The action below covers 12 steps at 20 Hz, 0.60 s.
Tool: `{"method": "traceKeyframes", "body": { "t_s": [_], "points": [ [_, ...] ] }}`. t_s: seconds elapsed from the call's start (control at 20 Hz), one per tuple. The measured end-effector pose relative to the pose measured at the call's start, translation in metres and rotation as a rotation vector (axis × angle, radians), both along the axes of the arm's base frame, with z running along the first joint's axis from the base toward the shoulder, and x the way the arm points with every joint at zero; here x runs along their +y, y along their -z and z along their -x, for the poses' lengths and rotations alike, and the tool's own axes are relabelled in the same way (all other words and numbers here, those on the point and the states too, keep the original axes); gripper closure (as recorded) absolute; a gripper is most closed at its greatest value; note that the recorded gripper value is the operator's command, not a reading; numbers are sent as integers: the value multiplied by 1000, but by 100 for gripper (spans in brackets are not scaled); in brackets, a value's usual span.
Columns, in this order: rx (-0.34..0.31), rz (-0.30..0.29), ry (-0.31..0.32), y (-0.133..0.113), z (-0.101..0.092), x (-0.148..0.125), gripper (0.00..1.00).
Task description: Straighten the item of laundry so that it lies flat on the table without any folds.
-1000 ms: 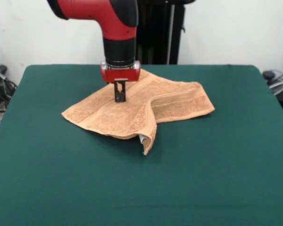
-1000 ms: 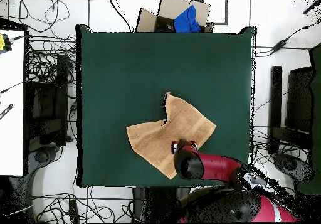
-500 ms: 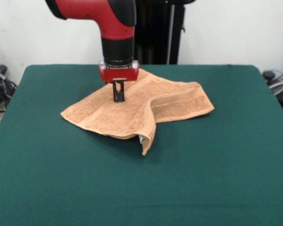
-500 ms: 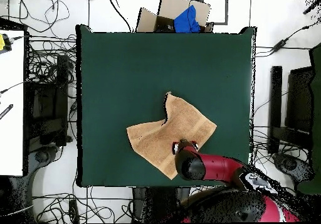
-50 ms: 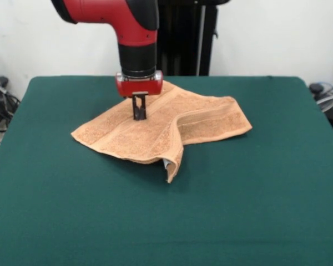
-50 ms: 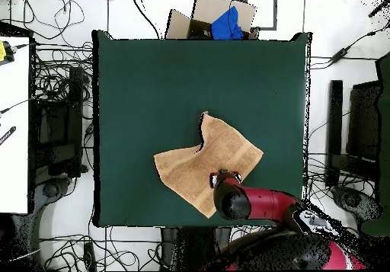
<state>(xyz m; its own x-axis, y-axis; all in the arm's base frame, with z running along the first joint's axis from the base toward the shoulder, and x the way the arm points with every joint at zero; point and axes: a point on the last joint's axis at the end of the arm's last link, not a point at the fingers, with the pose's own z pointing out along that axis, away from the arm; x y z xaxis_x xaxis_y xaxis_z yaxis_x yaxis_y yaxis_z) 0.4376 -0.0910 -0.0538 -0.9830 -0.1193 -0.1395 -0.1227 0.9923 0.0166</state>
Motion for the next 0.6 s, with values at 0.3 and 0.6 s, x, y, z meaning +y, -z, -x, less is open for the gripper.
{"method": "traceKeyframes", "body": {
  "t_s": [0.3, 0.6],
  "points": [
    [-5, -1, -7, 0, 2, -5, 100],
    [-11, 5, 23, -1, 6, -27, 100]
  ]
}}
